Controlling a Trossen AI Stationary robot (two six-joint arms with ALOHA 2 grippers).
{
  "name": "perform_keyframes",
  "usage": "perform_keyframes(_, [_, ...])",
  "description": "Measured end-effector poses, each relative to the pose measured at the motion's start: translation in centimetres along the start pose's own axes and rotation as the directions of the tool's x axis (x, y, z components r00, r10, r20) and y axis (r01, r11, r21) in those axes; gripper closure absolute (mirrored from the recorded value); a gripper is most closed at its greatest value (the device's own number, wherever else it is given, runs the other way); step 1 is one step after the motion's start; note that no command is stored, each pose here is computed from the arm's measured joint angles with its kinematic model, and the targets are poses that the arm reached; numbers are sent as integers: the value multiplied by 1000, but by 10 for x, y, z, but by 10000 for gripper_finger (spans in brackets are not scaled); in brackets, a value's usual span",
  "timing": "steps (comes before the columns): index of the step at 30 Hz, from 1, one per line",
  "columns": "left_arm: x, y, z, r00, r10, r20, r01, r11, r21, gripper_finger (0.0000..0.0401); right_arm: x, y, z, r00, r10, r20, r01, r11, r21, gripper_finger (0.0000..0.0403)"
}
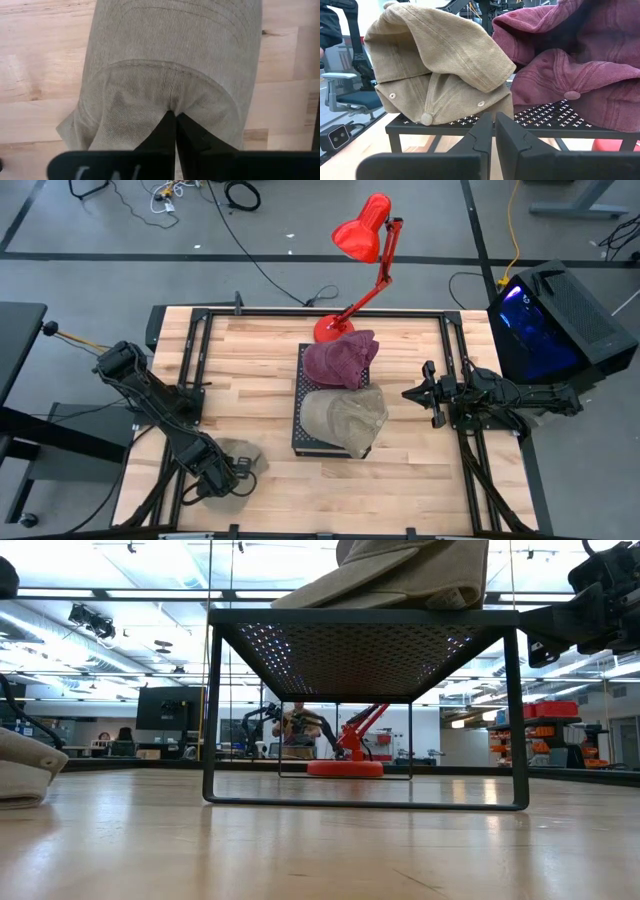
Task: Pick & Place hat
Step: Stack the brown cap on top of the brown cap on the shelf
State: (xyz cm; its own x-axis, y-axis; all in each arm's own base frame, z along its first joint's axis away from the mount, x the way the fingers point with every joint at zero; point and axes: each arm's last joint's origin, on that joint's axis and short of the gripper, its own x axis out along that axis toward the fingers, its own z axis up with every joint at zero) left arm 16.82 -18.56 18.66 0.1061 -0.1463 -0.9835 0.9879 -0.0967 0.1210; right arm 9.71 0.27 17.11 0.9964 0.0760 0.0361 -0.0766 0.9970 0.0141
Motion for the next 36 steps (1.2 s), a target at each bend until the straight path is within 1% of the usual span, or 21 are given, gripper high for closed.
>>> perform_keyframes(5, [-3,1,1,1000,-4,-4,4,1000,-4,399,0,0,0,1000,0,0,0,1000,0,376])
perform_keyframes(7, [-6,2,2,1000,-4,-7,4,1000,-21,399,0,0,0,1000,0,0,0,1000,0,376])
perform_keyframes(11, [-15,6,6,1000,7,0,-7,999,-40,400,0,0,0,1000,0,0,0,1000,0,376])
perform_keyframes(17, [-31,15,14,999,44,32,-42,998,-41,400,0,0,0,1000,0,0,0,1000,0,376])
perform_keyframes(24, [-55,23,22,996,72,50,-70,997,-39,401,0,0,0,1000,0,0,0,1000,0,376])
perform_keyframes(36, [-104,36,32,982,183,47,-181,982,-46,401,0,0,0,1000,0,0,0,1000,0,376])
